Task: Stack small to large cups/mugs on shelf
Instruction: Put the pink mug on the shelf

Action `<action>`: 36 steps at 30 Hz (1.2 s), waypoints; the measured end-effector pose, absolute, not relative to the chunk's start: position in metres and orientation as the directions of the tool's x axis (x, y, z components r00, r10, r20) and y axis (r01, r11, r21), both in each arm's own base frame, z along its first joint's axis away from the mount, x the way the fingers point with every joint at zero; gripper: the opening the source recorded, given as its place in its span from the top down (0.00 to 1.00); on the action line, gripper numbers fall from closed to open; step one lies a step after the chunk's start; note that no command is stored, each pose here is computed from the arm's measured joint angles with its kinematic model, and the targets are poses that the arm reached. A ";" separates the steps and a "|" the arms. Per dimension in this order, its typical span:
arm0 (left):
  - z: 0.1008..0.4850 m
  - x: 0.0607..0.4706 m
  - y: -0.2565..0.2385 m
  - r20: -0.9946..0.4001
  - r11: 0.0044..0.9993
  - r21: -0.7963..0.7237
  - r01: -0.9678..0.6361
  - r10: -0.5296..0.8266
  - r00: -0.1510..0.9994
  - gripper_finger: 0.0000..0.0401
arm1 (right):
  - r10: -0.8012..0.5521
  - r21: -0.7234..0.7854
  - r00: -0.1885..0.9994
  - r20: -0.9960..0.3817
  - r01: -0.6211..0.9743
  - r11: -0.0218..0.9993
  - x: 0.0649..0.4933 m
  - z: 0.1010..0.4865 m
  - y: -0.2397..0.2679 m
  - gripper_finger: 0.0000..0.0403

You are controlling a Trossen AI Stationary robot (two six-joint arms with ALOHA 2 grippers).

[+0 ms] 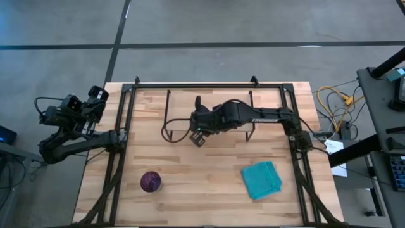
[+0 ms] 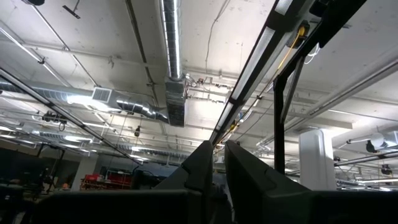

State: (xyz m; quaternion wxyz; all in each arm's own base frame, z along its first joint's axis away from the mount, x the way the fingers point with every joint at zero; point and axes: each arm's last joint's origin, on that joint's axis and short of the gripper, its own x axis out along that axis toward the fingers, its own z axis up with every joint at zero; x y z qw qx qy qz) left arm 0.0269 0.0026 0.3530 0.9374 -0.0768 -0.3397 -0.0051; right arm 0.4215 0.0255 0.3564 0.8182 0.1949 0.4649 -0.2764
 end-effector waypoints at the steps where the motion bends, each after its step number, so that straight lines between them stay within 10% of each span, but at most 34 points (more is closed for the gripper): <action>1: 0.353 0.027 0.003 0.638 0.988 -0.140 0.062 0.043 0.769 0.93 | -0.272 0.061 0.416 -0.868 0.633 0.772 0.421 0.357 0.024 0.97; 36: 0.353 0.027 0.003 0.638 0.988 -0.140 0.062 0.042 0.769 0.93 | -0.166 0.147 0.370 -0.914 0.683 0.716 0.411 0.362 -0.044 0.97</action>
